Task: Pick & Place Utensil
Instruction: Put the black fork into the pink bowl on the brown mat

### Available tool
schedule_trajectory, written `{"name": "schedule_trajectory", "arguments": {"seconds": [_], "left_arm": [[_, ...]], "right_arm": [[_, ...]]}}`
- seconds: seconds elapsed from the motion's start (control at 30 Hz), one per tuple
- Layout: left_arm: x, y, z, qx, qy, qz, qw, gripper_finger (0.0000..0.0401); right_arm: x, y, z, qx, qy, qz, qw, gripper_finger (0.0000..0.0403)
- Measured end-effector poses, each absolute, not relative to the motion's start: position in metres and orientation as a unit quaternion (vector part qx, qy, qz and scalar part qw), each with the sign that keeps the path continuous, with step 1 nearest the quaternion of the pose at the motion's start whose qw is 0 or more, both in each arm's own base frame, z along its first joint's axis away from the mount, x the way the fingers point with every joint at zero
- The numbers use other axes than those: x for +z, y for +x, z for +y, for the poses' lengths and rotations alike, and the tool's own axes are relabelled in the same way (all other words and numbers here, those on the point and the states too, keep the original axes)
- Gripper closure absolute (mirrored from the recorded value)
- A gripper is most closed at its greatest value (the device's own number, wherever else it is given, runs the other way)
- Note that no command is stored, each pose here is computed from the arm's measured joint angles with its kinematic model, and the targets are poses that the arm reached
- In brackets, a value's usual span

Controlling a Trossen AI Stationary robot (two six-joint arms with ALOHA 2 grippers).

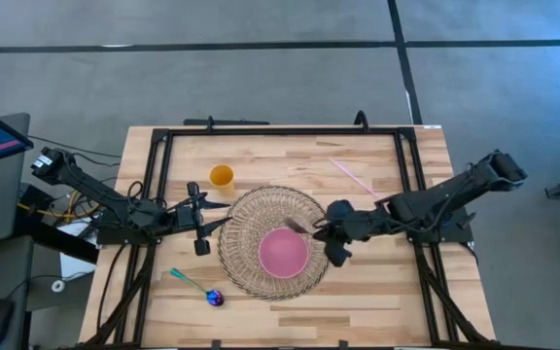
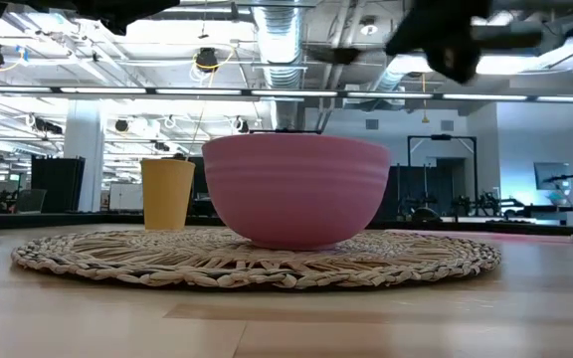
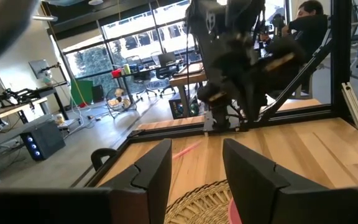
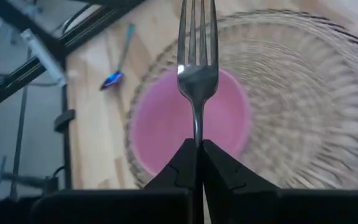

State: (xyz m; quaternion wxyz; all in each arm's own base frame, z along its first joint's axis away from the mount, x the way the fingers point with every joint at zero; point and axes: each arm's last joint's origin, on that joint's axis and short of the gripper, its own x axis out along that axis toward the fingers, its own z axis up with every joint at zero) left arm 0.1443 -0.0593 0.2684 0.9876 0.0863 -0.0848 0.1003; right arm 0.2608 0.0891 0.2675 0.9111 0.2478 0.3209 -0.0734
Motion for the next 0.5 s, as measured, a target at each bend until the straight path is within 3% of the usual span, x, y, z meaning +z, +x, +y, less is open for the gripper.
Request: {"name": "schedule_trajectory", "arguments": {"seconds": [0.33,0.5], "left_arm": [[0.268,0.144,-0.059,0.1,0.086,-0.085,0.988,0.0256],[0.269,0.144,-0.059,0.1,0.086,-0.085,0.988,0.0256]], "right_arm": [[0.284,0.326,0.097,0.008,0.259,0.454,0.852,0.0396],[0.25,0.348,0.091,0.02,0.281,0.512,0.811,0.0396]]}}
